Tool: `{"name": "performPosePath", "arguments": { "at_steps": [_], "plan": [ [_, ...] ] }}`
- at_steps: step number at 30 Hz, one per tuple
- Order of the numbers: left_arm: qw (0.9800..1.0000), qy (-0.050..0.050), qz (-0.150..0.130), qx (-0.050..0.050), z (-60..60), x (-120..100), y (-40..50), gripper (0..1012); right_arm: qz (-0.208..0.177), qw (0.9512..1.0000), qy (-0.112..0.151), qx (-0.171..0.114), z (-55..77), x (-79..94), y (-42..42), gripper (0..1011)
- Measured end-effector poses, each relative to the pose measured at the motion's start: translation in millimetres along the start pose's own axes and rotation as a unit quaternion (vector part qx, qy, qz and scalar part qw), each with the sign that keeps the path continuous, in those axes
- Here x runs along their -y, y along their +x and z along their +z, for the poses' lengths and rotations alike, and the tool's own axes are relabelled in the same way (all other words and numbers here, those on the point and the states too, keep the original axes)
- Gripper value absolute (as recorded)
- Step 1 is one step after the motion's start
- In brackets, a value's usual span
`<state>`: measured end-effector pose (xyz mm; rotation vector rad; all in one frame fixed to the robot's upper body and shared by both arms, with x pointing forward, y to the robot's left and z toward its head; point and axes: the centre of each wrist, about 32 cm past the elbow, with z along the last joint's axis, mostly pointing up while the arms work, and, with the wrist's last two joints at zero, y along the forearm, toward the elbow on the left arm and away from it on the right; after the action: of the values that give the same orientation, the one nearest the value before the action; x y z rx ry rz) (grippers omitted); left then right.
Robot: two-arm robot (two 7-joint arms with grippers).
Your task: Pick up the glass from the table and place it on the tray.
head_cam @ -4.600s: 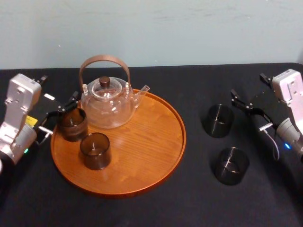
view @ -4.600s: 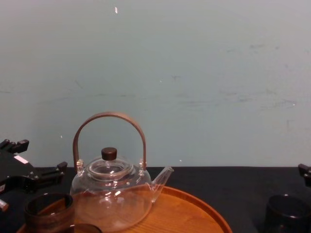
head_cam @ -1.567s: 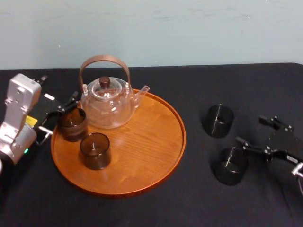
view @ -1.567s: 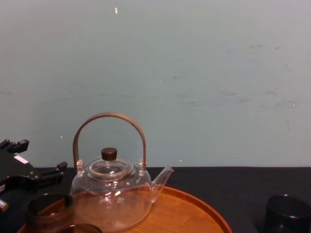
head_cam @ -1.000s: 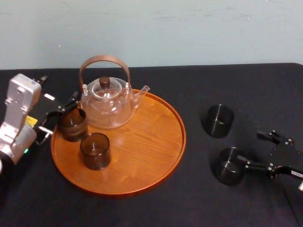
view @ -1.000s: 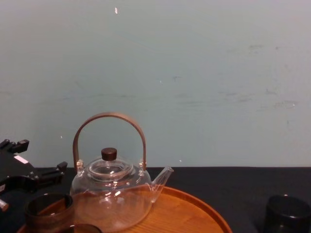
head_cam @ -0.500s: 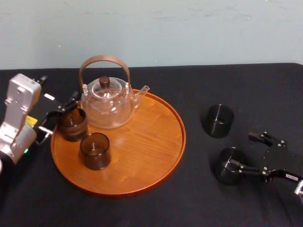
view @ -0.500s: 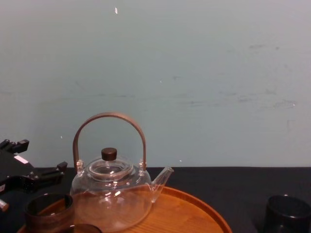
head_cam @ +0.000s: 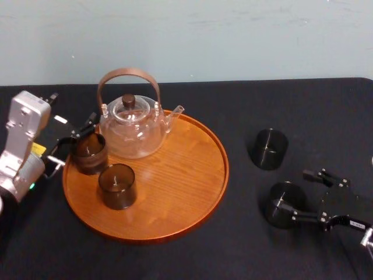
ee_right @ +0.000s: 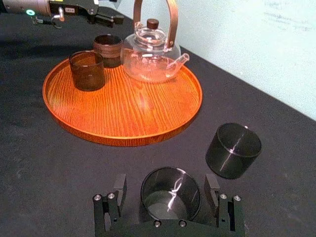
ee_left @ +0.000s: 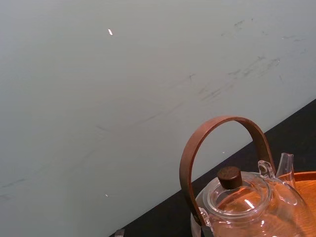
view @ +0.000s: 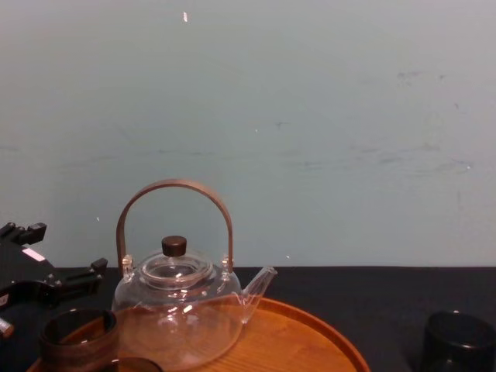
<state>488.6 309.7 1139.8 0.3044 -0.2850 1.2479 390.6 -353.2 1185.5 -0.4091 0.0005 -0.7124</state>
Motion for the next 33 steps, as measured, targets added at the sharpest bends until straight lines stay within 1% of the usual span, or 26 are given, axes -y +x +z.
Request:
{"name": "performPosePath", "arguments": {
  "at_steps": [6, 15, 26, 33],
  "plan": [
    [1.0, 0.0, 0.0, 0.0, 0.0, 0.0, 0.0, 1001, -0.003, 0.9999, -0.011, -0.006, -1.3, 1.4, -2.1, 1002],
    [1.0, 0.0, 0.0, 0.0, 0.0, 0.0, 0.0, 1001, -0.017, 0.9992, -0.032, -0.017, -2.3, 1.2, -4.5, 1003],
    [1.0, 0.0, 0.0, 0.0, 0.0, 0.0, 0.0, 1001, -0.026, 0.9981, -0.051, -0.024, -5.9, -4.7, -4.2, 1002],
    [1.0, 0.0, 0.0, 0.0, 0.0, 0.0, 0.0, 1001, -0.026, 0.9974, -0.062, -0.028, -8.3, -9.4, -2.1, 1003]
  ]
}}
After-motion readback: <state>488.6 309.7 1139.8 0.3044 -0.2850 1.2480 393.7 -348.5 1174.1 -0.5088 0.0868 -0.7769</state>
